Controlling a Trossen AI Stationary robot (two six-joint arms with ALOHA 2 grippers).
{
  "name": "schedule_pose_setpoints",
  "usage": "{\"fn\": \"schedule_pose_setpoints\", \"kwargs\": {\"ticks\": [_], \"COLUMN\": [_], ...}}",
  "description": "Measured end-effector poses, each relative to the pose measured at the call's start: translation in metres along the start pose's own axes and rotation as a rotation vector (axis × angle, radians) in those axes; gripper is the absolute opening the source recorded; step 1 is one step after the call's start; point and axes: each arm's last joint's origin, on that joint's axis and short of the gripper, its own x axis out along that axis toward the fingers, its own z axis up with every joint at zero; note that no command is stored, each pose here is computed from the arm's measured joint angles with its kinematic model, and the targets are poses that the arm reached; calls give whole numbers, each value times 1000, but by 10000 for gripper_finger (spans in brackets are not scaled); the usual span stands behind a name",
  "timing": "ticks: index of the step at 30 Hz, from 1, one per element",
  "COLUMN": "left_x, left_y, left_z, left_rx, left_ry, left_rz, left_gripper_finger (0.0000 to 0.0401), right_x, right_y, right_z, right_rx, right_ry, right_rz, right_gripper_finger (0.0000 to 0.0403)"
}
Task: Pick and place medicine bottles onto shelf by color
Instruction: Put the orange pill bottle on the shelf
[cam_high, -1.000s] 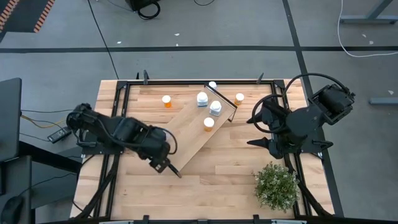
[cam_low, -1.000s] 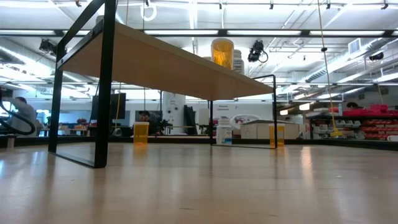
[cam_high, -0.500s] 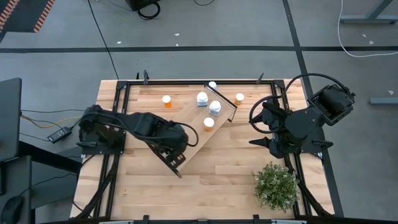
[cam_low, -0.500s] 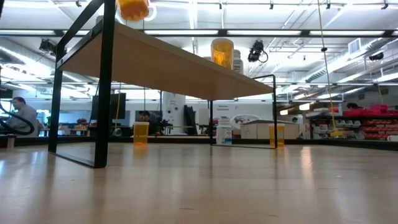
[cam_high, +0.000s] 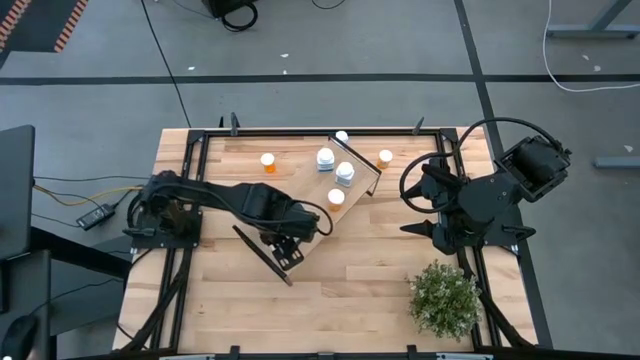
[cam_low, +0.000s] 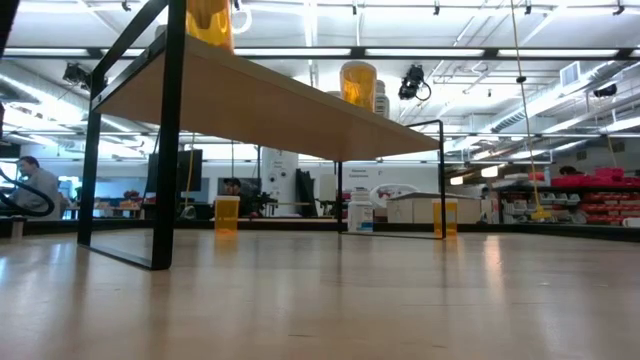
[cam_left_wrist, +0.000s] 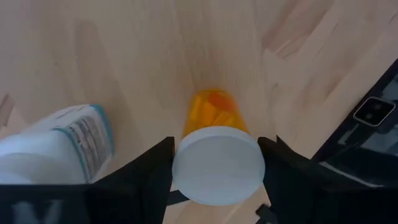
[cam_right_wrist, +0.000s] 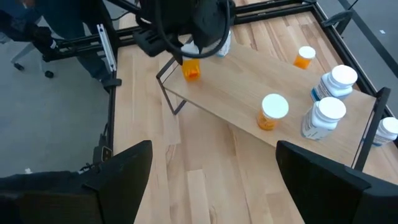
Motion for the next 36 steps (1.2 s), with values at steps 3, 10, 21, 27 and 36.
{"fn": "schedule_pose_setpoints", "kwargs": {"ticks": [3,10,21,27,36], "left_x": [3,6,8,8,-22], "left_y": [-2,-5,-5,-5,5], "left_z": [2,5,7,7,12], "left_rx": [-4,-7,-15,-15,-14], "left_ry": [-6,-12,-17,-20,-111], "left_rz": [-6,-11,-11,-15,-31], "left_gripper_finger": [223,230,290,327,342], "right_x": [0,0,0,0,6], "right_y": [0,0,-1,-2,-20], "right_z": [0,0,-1,-1,6], "right_rx": [0,-1,7,16,144], "right_ry": [0,3,9,17,-15], "right_rz": [0,-2,-5,-20,-144], "right_gripper_finger": [348,348,348,348,348]}}
